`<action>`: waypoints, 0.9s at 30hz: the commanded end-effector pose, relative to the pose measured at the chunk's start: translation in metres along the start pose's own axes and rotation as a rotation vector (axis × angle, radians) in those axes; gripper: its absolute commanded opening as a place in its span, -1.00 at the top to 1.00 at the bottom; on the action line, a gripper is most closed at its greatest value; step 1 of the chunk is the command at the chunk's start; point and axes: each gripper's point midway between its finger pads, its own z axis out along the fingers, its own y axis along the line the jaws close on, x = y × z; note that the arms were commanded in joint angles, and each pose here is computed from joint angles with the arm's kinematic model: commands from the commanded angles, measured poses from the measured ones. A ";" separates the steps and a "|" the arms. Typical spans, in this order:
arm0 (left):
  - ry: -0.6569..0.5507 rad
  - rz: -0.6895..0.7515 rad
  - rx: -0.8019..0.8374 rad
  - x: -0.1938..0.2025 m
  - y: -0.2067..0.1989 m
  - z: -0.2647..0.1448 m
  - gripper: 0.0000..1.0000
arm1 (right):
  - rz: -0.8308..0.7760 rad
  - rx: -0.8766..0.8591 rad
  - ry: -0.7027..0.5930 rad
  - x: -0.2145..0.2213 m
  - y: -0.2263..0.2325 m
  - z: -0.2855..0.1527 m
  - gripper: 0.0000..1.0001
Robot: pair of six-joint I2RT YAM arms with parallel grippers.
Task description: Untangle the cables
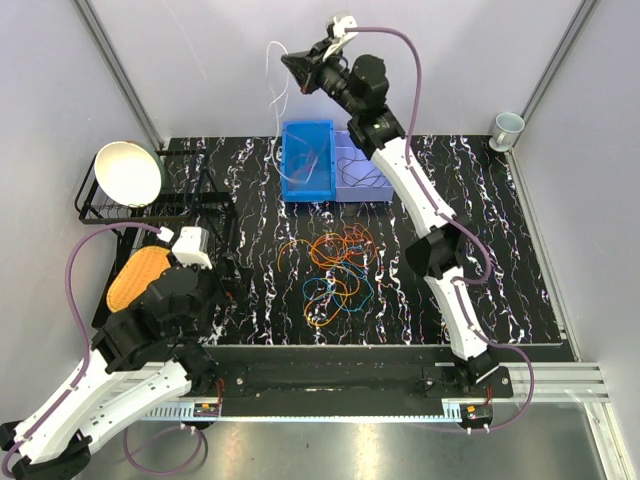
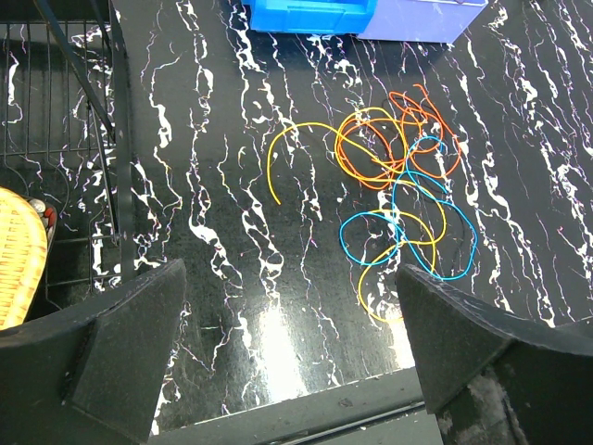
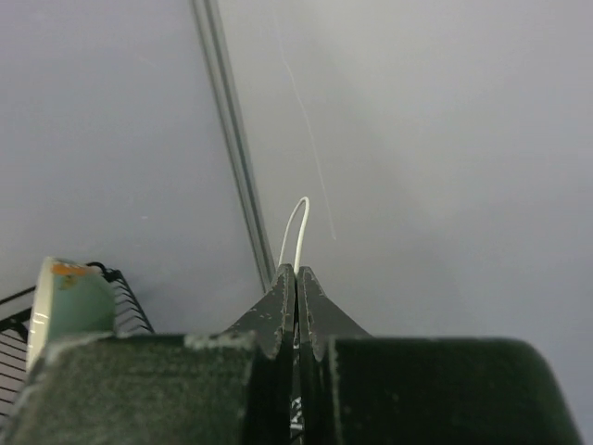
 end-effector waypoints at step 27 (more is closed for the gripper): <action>-0.033 -0.014 0.020 -0.010 -0.006 0.004 -0.97 | 0.199 0.291 0.333 0.237 -0.123 -0.042 1.00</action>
